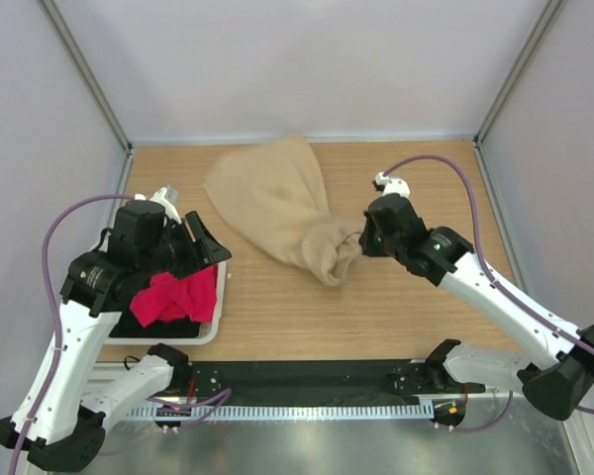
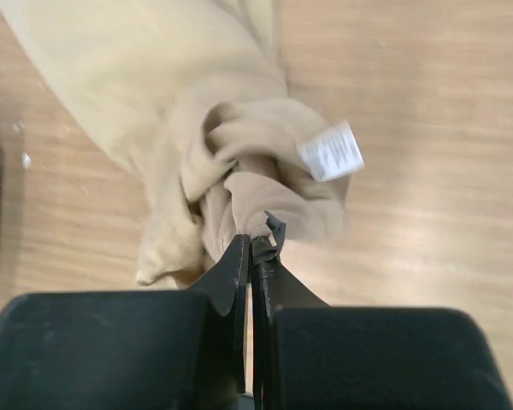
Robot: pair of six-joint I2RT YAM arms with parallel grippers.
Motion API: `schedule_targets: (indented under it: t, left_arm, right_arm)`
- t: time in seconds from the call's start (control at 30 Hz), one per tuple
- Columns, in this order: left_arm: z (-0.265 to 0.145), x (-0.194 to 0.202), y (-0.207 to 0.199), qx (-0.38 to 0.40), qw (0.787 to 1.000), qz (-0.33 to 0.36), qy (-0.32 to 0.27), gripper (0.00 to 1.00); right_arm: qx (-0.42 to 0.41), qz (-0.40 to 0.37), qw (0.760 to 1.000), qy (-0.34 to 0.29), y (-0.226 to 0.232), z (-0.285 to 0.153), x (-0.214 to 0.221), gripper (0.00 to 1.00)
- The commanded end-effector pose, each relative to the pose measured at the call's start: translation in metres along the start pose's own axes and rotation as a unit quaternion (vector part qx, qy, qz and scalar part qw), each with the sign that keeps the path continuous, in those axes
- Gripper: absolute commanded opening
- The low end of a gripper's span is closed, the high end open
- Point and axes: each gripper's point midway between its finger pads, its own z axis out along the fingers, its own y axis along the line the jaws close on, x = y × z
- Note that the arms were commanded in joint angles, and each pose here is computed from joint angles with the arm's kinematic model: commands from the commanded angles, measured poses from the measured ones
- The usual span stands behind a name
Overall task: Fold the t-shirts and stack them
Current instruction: Flatten the tshirt out
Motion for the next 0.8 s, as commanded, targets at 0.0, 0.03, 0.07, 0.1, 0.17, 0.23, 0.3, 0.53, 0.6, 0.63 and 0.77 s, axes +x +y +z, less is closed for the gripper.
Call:
schedule_targets:
  t: [0.0, 0.03, 0.07, 0.1, 0.17, 0.23, 0.3, 0.53, 0.6, 0.63, 0.77]
  left_arm:
    - [0.003, 0.002, 0.002, 0.000, 1.000, -0.003, 0.005, 0.57]
    - [0.008, 0.007, 0.001, 0.003, 1.000, -0.005, 0.019, 0.61]
    - [0.011, 0.007, -0.002, 0.012, 1.000, -0.001, 0.023, 0.63]
    - [0.015, 0.010, -0.005, 0.019, 0.999, -0.001, 0.036, 0.64]
    - [0.029, 0.021, -0.013, 0.042, 0.996, 0.002, 0.080, 0.71]
    - [0.044, 0.029, -0.015, 0.041, 0.993, 0.001, 0.109, 0.73]
    - [0.059, 0.045, -0.033, 0.071, 0.988, 0.005, 0.139, 0.73]
    - [0.123, 0.116, -0.123, 0.174, 0.937, -0.049, 0.299, 0.77]
    - [0.139, 0.127, -0.131, 0.160, 0.930, -0.057, 0.325, 0.78]
    - [0.144, 0.129, -0.129, 0.150, 0.931, -0.061, 0.326, 0.79]
    - [0.155, 0.128, -0.115, 0.117, 0.943, -0.056, 0.307, 0.79]
  right_arm:
    - [-0.032, 0.061, 0.997, -0.037, -0.005, -0.046, -0.008, 0.01]
    - [-0.025, 0.060, 0.997, -0.028, -0.010, -0.047, 0.000, 0.01]
    - [-0.016, 0.055, 0.998, -0.011, -0.015, -0.048, 0.010, 0.01]
    - [-0.016, 0.054, 0.998, -0.003, -0.017, -0.049, 0.014, 0.01]
    - [-0.017, 0.057, 0.998, 0.018, -0.018, -0.050, 0.026, 0.01]
    - [-0.018, 0.065, 0.997, 0.024, -0.019, -0.052, 0.032, 0.01]
    - [-0.028, 0.074, 0.996, 0.028, -0.018, -0.056, 0.035, 0.01]
    - [-0.058, 0.108, 0.992, 0.033, -0.013, -0.069, 0.043, 0.01]
    - [-0.055, 0.121, 0.991, 0.025, -0.015, -0.071, 0.042, 0.01]
    - [-0.055, 0.124, 0.990, 0.025, -0.015, -0.072, 0.042, 0.01]
    - [-0.096, 0.123, 0.985, 0.079, 0.004, -0.068, 0.060, 0.08]
